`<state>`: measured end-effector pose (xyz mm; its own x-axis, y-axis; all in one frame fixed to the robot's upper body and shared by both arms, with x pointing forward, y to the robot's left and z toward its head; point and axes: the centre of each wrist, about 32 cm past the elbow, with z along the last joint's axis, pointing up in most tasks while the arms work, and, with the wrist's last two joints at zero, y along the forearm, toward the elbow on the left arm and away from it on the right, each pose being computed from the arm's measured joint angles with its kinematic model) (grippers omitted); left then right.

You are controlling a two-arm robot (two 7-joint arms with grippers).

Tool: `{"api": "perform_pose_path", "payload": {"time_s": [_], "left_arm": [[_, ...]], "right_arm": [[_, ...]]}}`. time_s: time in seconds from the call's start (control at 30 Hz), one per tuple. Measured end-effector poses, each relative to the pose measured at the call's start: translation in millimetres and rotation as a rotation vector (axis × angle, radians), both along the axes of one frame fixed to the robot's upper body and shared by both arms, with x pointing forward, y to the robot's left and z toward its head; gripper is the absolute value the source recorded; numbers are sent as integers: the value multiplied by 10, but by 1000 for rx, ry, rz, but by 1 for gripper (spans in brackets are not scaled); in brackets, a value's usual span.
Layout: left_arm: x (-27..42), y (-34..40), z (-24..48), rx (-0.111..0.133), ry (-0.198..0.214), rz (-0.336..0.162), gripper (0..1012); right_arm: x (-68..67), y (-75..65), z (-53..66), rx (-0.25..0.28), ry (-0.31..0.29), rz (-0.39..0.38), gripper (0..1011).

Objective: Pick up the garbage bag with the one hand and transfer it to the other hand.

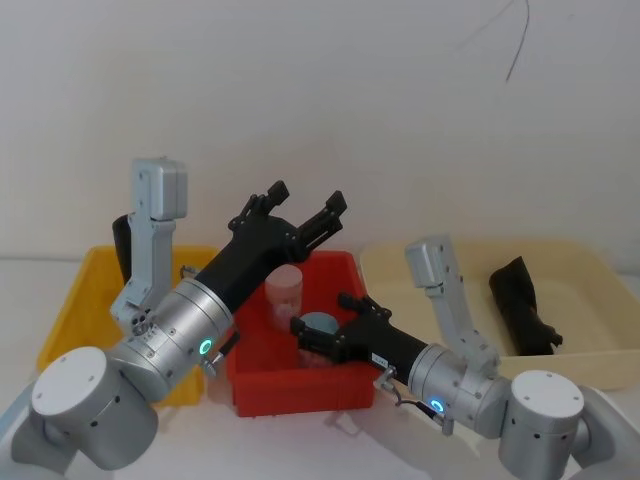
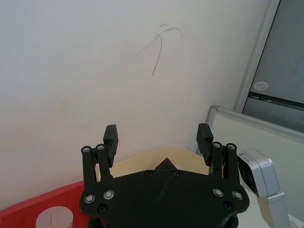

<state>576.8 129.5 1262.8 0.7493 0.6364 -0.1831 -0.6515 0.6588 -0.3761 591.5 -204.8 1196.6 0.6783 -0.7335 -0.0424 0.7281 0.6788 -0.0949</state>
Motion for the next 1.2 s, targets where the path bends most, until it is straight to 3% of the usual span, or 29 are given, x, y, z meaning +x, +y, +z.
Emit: {"api": "perform_pose_path", "payload": {"time_s": [1.2], "left_arm": [[0, 0, 0, 0, 0, 0, 1001]], "right_arm": [[-13, 35, -152, -11, 32, 13, 1002]]}}
